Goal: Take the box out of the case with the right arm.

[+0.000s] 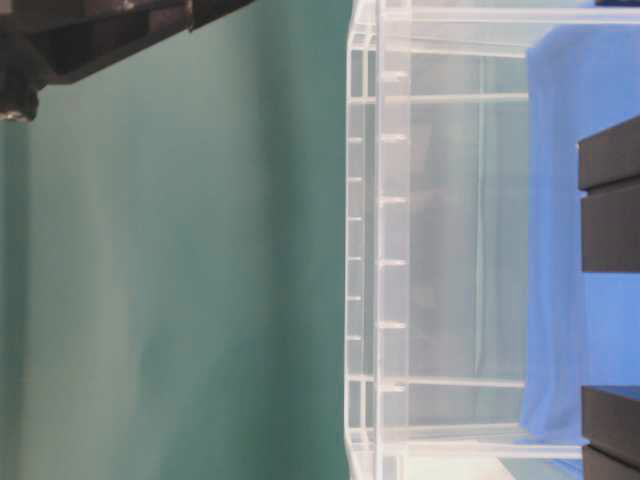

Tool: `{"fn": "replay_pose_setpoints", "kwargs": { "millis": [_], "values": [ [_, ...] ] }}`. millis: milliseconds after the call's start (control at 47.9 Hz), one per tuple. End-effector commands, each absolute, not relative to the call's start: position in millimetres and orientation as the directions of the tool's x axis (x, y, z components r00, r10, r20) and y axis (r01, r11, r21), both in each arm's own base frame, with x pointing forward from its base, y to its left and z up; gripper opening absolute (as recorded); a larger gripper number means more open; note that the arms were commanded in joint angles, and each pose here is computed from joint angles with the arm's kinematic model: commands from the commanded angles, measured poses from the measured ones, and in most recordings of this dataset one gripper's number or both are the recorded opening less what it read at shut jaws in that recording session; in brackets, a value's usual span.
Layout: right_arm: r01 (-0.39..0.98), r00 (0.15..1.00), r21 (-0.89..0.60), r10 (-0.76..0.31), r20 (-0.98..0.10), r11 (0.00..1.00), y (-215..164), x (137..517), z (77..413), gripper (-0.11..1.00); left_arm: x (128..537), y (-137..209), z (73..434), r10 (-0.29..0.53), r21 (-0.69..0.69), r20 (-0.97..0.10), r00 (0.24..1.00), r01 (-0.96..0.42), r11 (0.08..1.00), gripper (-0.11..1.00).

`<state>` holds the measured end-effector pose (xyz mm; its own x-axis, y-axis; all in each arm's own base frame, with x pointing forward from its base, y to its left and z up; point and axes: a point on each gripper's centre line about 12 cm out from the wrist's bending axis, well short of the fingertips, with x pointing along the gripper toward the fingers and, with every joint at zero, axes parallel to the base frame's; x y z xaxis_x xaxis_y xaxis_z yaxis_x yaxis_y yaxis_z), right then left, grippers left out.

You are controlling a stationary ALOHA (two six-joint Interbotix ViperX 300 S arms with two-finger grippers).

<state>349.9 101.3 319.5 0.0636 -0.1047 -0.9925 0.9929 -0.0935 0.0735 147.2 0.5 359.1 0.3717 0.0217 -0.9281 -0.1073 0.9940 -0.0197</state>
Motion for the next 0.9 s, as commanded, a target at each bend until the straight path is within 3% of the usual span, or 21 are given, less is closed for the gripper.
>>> {"fn": "replay_pose_setpoints", "kwargs": {
  "millis": [0,668,876],
  "values": [
    [0.988,0.103,0.112,-0.089,-0.991,-0.104,96.6,337.9,336.5,0.87,148.7,0.6,362.0,0.024,-0.018,-0.923,0.383,-0.106,0.994,0.00],
    [0.985,0.092,0.103,-0.083,-0.992,-0.137,80.7,227.4,325.6,0.86,148.7,0.6,362.0,0.024,-0.014,-0.923,0.383,-0.095,0.995,0.00],
    [0.986,0.100,0.110,-0.084,-0.991,-0.126,77.8,219.0,325.3,0.86,148.7,0.6,362.0,0.024,-0.014,-0.923,0.383,-0.095,0.995,0.00]
  ]
}}
